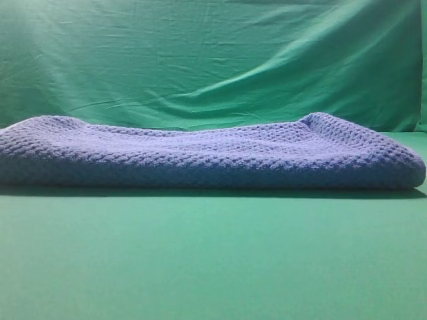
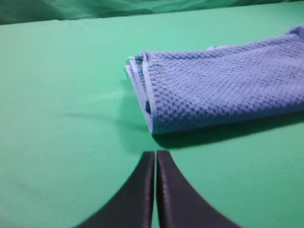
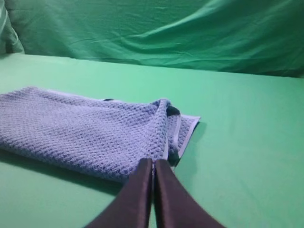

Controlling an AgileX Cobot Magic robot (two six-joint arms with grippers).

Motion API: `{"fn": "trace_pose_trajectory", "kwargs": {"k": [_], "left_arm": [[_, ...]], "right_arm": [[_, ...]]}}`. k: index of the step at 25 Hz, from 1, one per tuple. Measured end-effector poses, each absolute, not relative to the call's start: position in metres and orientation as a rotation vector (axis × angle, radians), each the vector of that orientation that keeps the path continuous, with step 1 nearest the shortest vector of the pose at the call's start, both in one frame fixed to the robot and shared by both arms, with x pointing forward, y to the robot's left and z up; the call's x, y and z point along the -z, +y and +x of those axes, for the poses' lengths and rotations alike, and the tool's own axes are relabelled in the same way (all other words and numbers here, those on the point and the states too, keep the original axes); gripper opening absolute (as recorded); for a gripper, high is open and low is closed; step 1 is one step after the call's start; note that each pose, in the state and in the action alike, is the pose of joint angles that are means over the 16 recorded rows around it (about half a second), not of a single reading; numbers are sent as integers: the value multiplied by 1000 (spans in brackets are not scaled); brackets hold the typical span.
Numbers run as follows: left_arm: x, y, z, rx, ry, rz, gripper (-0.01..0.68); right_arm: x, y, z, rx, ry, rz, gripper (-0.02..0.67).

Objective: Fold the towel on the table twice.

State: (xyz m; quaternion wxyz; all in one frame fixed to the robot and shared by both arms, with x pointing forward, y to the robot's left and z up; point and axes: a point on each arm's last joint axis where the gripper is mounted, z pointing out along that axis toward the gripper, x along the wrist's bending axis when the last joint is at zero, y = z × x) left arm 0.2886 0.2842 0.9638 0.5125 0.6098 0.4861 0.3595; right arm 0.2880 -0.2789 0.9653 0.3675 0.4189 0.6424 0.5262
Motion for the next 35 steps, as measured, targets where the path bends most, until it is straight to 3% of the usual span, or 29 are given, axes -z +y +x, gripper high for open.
{"fn": "trace_pose_trajectory", "kwargs": {"k": [13,35], "left_arm": [[-954,285,290,-875,1178,1503,0],[-954,291,291,-957,1280,1444,0]], "right_arm": [[-948,-280,288,-1271,1737,1126,0],[-946,-287,289,-1172,1649,1235,0]]}}
